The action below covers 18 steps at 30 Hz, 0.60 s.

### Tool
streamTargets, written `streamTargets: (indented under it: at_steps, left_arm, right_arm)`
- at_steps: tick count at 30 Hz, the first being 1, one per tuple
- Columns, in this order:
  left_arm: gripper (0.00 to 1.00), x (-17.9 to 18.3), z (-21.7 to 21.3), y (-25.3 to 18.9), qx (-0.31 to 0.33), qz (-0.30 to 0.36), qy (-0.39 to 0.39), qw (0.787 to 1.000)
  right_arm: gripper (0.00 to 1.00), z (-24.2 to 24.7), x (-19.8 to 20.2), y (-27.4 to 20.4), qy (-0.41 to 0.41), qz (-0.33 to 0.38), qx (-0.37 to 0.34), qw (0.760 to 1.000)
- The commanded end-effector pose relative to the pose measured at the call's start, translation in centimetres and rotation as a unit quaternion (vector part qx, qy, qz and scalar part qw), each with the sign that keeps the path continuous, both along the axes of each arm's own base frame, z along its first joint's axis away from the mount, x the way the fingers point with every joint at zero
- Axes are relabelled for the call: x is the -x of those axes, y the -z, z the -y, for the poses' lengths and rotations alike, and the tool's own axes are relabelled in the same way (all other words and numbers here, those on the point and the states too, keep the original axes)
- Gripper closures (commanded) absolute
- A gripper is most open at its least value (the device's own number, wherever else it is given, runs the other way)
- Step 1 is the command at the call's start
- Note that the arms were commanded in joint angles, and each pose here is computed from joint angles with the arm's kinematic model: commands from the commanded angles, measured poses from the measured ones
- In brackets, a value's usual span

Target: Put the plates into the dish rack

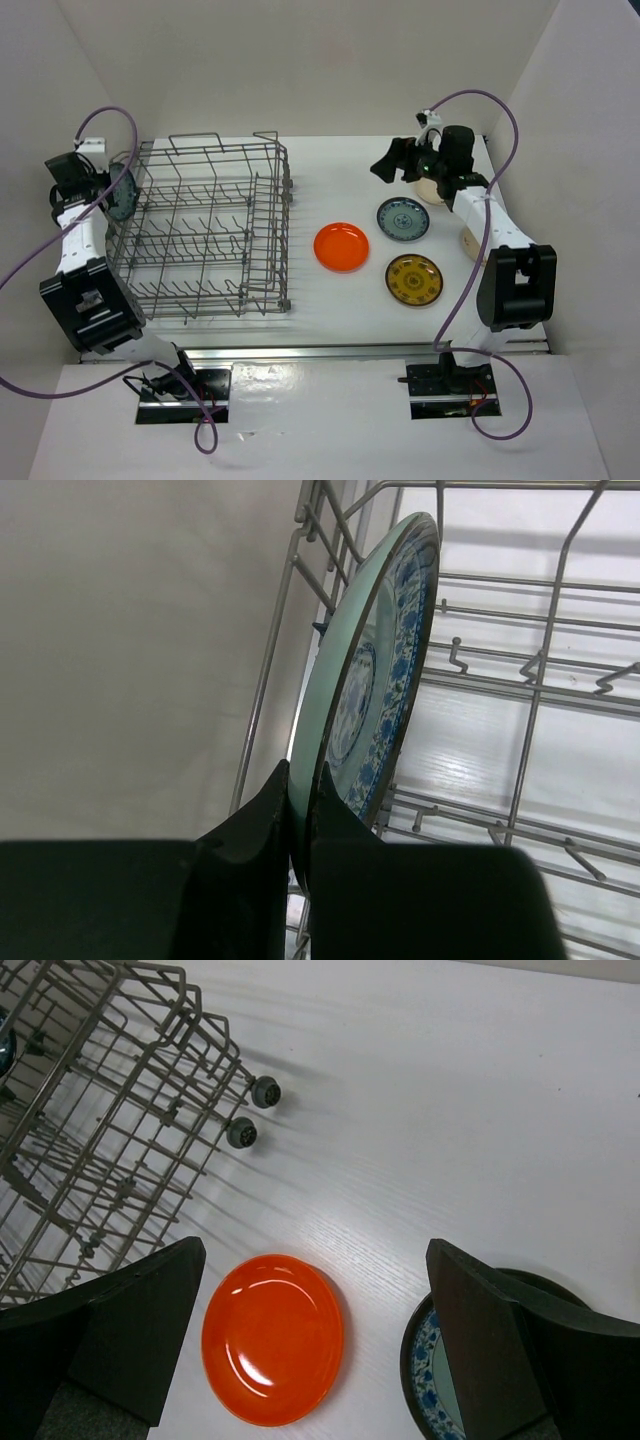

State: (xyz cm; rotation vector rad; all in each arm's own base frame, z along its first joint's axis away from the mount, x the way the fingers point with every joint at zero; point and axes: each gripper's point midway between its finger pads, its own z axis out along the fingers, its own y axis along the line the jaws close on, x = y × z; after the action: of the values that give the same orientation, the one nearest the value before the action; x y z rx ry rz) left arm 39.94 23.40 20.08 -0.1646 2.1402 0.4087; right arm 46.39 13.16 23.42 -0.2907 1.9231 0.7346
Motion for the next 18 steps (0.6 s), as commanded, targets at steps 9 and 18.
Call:
streamTargets:
  at_steps: [9, 18]
  left_arm:
    - [1.00, -0.1, -0.2, 4.5, 0.031, -0.012, -0.022, 0.999]
    - [1.00, -1.7, 0.8, 5.2, 0.076, -0.016, 0.005, 0.997]
  right_arm:
    - [0.00, 3.4, -1.9, 1.2, 0.085, -0.015, 0.002, 0.996]
    - [0.00, 5.8, -2.1, 3.6, 0.117, -0.058, -0.008, 0.991]
